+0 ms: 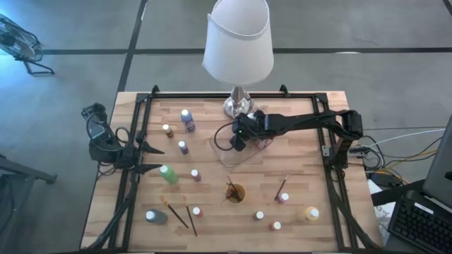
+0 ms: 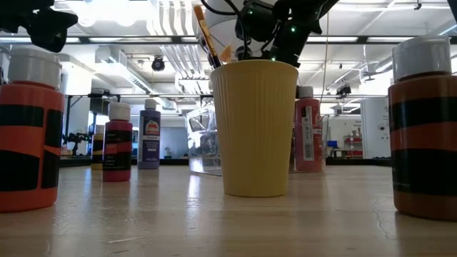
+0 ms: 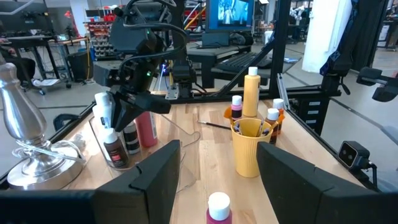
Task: Pick & Place Paint Supplies
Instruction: Put the black bottle into the transparent bin, then put the light pink bottle into the transparent bin
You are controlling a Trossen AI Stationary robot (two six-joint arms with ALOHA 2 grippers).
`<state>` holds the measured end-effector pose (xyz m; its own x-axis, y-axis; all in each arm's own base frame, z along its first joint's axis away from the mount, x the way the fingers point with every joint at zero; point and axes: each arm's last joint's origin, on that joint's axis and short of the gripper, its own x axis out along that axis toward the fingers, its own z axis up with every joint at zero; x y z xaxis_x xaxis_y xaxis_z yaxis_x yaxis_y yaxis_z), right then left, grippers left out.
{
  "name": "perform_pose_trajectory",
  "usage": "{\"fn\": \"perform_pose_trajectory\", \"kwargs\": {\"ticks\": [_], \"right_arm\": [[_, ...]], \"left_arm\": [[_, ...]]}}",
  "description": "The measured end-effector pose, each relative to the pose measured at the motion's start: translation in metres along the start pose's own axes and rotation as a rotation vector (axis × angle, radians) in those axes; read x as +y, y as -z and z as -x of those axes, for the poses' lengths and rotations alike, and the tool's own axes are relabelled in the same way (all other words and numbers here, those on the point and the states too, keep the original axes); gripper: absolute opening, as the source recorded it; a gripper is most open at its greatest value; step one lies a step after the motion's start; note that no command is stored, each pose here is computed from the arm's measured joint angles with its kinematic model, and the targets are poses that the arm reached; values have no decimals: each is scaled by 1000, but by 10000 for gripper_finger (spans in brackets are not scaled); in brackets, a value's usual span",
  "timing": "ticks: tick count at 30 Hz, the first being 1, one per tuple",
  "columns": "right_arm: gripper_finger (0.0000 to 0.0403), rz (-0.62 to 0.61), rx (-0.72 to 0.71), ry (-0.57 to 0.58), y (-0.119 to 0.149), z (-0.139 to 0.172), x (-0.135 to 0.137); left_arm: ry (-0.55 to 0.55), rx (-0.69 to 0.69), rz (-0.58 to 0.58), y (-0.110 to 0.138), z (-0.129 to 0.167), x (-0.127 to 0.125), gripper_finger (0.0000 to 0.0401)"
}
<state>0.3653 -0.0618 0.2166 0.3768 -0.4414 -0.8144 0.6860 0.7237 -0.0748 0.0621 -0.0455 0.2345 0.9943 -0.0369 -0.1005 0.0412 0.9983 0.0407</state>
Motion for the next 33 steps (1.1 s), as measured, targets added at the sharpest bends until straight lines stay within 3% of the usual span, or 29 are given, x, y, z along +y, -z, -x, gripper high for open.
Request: {"fn": "perform_pose_trajectory", "kwargs": {"ticks": [7,16,25,33], "right_arm": [[57,3,-4,-5,-6,13,0],[76,41,31,-21,-13,50,16],[83,85,64,-82,-4,116,51],[47,46,96,-138,18,181,75]], "left_arm": [[-1,0,0,0,0,0,218],[0,0,0,0,0,0,218],[0,0,0,0,0,0,218],[0,0,0,0,0,0,218]]}}
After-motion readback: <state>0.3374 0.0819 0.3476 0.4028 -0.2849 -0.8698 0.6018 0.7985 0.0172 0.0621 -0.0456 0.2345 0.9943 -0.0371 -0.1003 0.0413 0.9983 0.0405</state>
